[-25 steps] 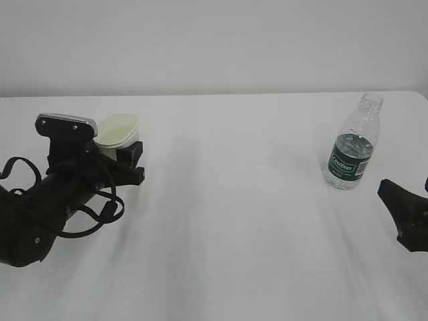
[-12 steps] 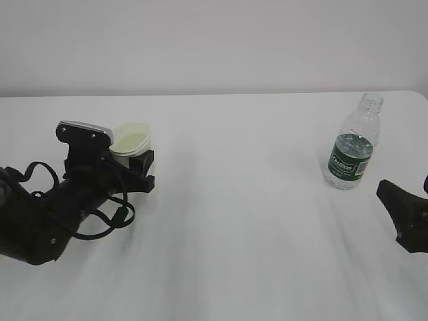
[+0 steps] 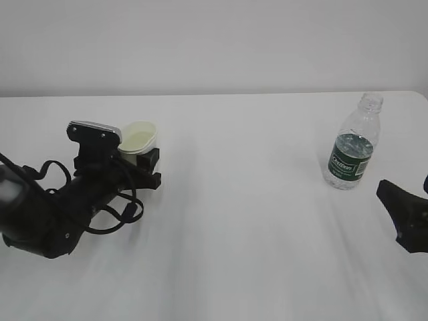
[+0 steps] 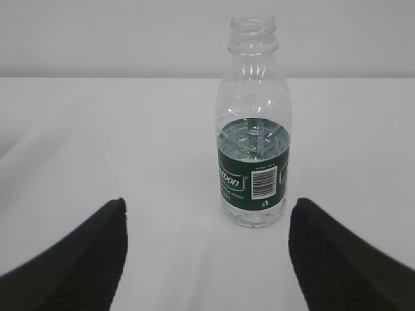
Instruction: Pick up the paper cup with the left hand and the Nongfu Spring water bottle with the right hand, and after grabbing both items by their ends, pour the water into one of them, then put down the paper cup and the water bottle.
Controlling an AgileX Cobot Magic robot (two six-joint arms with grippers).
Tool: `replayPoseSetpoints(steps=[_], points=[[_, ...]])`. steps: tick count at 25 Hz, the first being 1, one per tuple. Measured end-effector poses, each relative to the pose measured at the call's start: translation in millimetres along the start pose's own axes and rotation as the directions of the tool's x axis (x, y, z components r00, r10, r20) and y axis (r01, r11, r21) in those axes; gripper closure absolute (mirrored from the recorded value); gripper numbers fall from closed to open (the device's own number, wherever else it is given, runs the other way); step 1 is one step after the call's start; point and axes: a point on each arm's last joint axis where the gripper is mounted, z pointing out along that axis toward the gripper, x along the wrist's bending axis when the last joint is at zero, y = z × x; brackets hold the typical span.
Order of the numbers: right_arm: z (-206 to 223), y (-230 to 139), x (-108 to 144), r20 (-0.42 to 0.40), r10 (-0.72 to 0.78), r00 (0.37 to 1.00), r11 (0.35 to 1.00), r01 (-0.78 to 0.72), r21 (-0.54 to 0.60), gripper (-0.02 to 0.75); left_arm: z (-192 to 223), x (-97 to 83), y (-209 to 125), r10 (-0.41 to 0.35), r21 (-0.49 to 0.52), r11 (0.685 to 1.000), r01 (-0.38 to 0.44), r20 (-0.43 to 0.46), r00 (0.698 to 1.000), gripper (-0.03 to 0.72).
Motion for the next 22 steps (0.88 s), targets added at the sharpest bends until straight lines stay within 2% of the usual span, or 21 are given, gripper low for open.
replayPoseSetpoints(steps=[22], points=[[0.0, 0.0, 0.0, 0.000, 0.000, 1.000, 1.000, 0.000, 0.000, 0.148, 4.2, -0.3, -3.1, 0.000, 0.000, 1.000, 0.000, 0.000, 1.000, 0.230]])
